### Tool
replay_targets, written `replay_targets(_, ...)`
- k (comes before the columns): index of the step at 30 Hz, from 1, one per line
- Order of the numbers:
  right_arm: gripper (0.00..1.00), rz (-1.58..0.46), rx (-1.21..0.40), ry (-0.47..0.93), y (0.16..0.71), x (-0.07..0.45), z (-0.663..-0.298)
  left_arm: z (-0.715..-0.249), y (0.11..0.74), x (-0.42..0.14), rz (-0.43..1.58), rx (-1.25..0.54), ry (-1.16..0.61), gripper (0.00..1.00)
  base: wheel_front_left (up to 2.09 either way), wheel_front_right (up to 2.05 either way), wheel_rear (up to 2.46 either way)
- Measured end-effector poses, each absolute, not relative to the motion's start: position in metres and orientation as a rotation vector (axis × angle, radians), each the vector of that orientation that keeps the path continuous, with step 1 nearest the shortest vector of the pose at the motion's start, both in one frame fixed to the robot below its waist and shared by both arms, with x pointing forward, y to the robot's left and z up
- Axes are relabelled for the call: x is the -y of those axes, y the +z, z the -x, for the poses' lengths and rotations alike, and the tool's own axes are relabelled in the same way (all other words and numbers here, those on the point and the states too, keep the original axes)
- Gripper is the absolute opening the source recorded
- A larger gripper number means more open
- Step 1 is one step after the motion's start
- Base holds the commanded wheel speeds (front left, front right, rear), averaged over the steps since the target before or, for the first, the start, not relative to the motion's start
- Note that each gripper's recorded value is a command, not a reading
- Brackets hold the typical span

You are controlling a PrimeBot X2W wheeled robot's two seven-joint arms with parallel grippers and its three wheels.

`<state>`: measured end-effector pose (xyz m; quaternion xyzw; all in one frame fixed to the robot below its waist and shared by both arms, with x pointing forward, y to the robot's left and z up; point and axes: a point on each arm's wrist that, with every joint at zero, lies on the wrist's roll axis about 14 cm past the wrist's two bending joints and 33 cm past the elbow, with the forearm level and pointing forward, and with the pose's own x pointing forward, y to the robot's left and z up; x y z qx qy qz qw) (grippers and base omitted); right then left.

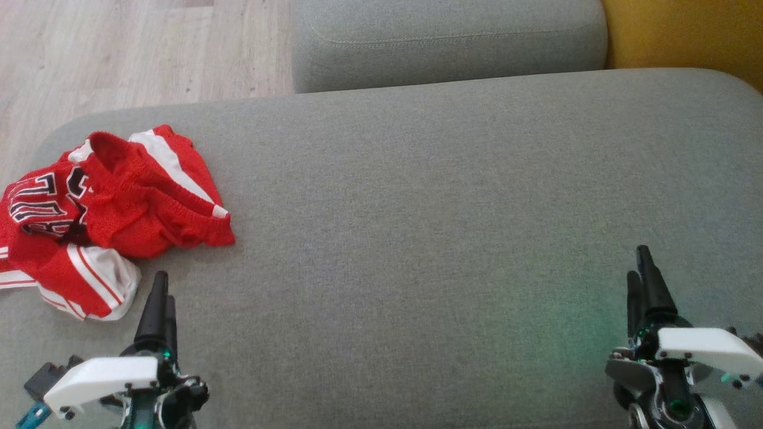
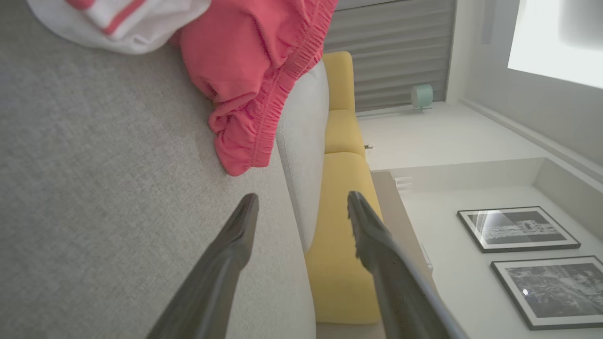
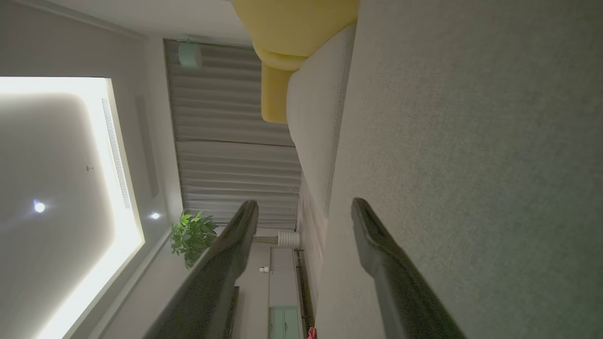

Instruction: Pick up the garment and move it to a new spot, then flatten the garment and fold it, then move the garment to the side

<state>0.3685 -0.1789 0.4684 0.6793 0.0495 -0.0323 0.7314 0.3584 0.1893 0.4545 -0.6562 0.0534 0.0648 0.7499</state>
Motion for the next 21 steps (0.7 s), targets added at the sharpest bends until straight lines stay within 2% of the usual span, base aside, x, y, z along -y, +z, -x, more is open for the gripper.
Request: replay_targets(21,1.00,-1.132,-0.102,0.049,0.488,0.158,-0.377,-0.365,0.474,-0.174,0.997,-0.112,0.061,1.00,0.00,0.00,0.00)
